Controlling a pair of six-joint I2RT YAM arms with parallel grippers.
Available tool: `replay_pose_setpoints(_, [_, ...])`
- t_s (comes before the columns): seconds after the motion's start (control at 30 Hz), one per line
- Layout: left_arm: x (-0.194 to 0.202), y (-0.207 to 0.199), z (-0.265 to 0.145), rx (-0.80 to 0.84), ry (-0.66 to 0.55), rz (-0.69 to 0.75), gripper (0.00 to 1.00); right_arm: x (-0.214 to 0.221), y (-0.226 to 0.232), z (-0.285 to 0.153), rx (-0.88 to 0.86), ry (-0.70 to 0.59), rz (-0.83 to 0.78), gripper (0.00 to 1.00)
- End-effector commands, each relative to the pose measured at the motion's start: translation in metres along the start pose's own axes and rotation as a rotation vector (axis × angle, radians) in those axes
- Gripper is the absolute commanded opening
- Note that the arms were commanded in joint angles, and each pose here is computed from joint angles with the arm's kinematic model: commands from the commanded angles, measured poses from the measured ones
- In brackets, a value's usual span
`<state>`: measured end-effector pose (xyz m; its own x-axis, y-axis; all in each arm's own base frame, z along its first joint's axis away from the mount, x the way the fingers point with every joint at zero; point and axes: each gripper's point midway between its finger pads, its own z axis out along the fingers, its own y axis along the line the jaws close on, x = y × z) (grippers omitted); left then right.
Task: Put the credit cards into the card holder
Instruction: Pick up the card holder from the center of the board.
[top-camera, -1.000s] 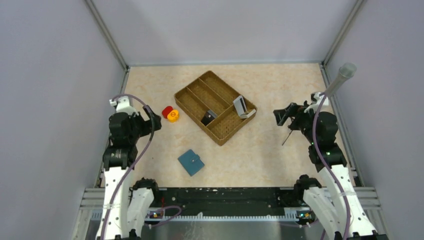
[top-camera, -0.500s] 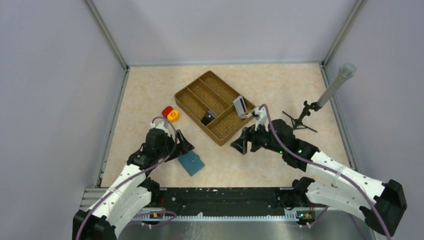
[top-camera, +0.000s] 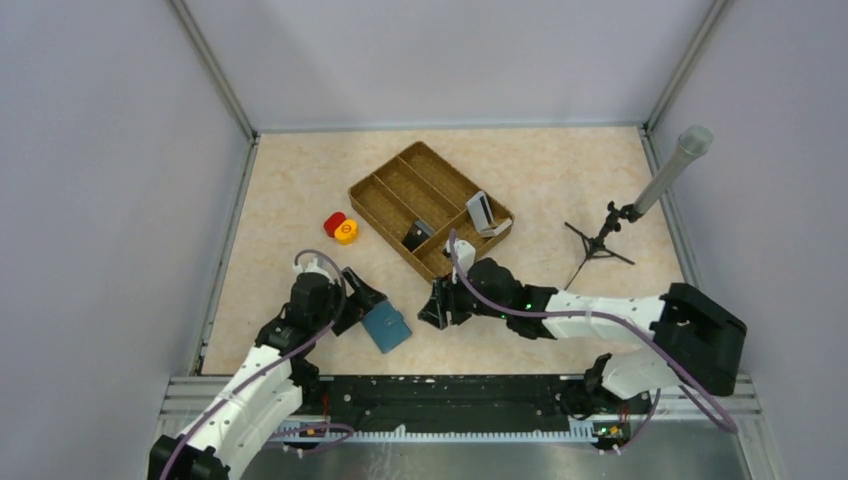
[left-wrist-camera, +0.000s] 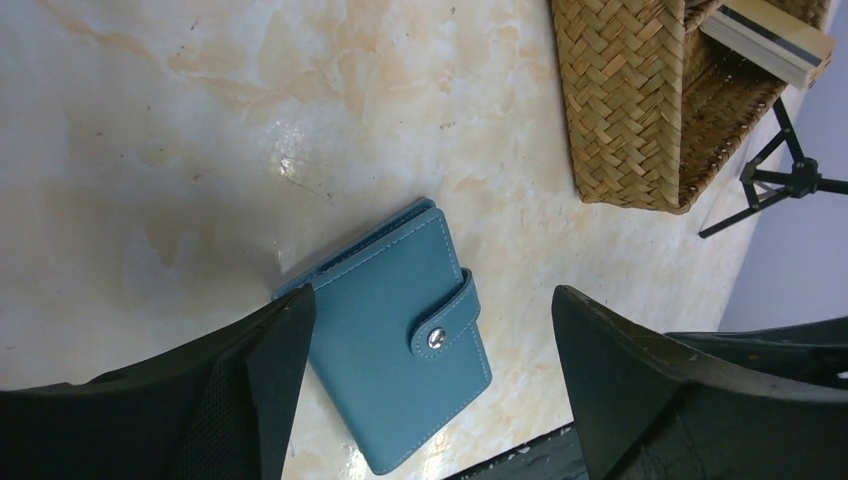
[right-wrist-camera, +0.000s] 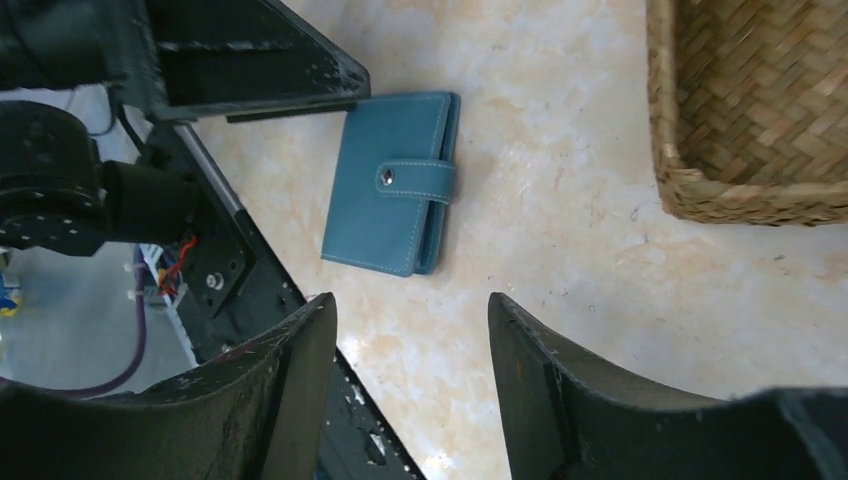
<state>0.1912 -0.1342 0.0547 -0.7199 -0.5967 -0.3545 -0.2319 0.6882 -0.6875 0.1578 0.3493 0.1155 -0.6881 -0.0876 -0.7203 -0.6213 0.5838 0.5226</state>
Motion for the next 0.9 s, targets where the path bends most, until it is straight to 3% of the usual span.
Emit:
replay_pose_setpoints(0.0, [0.001, 0.016, -0.007, -0.102, 0.005, 0.006, 0.93, -0.011, 0.027, 0.024, -0.095, -0.039, -0.007, 0.56])
replay_pose_setpoints(0.27, [-0.006, 0.017, -0.025, -0.143, -0.030, 0.027, 0.96, 0.010, 0.022, 0.055, -0.075, 0.035, -0.022, 0.48])
replay_pose_setpoints(0.5, [0.002, 0.028, -0.030, -0.187, 0.000, 0.029, 0.92, 0.024, 0.020, 0.077, -0.070, 0.079, -0.039, 0.42])
replay_pose_setpoints(0.87, [0.021, 0.026, -0.018, -0.114, 0.069, -0.029, 0.85, 0.034, 0.009, 0.101, -0.037, 0.121, -0.092, 0.38])
